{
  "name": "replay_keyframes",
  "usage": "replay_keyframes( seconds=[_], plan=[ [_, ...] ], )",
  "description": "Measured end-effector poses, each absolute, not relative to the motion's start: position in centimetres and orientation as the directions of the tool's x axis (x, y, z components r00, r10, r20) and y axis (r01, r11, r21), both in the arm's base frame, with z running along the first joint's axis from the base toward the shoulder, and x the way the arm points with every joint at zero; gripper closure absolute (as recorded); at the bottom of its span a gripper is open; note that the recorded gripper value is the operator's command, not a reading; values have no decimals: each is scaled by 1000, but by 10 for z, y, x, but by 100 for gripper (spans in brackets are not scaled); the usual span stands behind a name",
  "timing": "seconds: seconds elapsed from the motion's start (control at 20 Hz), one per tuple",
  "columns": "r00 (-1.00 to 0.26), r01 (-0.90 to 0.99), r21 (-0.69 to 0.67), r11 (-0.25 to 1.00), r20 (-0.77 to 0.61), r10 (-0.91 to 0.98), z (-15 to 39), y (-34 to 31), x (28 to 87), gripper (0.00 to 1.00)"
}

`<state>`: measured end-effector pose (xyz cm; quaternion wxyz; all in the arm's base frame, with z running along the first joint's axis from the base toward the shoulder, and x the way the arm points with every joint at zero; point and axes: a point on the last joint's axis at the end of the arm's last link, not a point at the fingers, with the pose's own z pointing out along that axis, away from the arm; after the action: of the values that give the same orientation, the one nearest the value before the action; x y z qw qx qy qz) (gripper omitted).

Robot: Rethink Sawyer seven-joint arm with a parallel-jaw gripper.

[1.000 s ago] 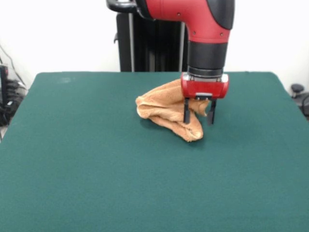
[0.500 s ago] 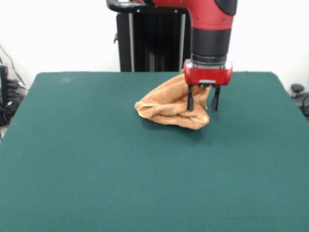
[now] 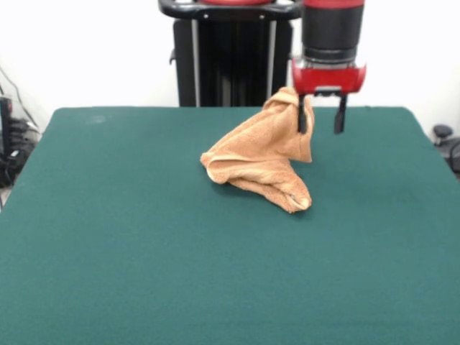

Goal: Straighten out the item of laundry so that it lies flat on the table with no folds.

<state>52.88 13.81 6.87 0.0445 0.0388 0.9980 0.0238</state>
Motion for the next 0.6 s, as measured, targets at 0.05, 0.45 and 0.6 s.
replay_keyframes(
  seconds=[0.05,0.45,0.6],
  plan=[
    [-994,65,56,996,-81,69,76,147,528,0],
    [-995,46,64,997,-81,51,83,167,526,0],
    [-996,52,63,997,-72,56,78,165,526,0]
  ],
)
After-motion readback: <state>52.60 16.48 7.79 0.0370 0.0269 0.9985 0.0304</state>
